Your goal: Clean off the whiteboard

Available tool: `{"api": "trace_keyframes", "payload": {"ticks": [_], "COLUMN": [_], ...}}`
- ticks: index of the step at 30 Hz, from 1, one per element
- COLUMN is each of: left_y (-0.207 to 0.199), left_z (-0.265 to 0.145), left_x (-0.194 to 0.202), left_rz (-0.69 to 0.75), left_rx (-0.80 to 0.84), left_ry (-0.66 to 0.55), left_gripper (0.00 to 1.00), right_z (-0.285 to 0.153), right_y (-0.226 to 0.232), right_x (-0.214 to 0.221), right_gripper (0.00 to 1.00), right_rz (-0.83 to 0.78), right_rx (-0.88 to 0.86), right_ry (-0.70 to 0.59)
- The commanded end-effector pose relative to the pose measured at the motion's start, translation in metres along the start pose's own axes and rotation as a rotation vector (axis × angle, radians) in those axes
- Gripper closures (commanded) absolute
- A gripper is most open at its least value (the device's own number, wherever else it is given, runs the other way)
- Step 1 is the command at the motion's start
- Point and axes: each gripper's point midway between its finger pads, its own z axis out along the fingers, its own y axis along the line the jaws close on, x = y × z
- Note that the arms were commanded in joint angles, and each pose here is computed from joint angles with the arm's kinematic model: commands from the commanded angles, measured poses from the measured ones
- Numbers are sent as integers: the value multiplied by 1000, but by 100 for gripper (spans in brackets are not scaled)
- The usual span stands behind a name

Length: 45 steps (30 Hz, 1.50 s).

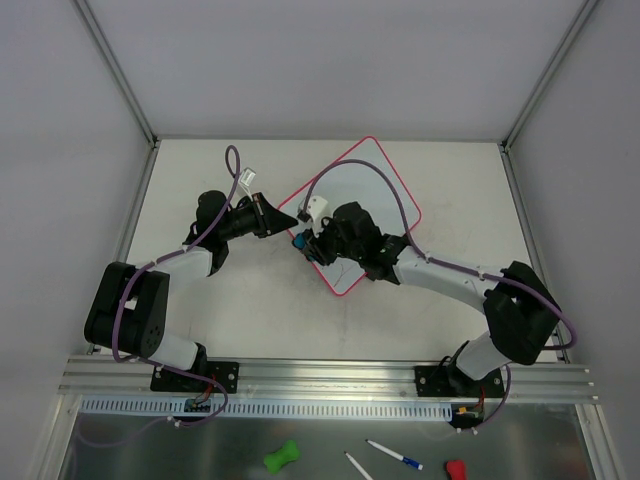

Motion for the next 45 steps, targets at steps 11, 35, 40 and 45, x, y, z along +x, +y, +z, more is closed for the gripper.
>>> {"api": "trace_keyframes", "payload": {"ticks": [11,35,40,45], "left_y": [-9,-9,-8,-8], "left_z": [2,2,3,3], "left_x": [6,6,6,6], "left_rz": [70,71,67,64], "left_rx": [52,53,49,50], "left_ry": [25,24,26,27], "left_gripper": [100,100,100,100], "right_z": [-11,-34,-28,-17], "right_y": [34,-84,-68,-50], "right_x": [11,10,9,17], "right_gripper": [100,100,100,100], "right_rz": [-118,209,82,71], "right_rx": [-39,301,347,298], "right_ry": [65,21,53,75]}}
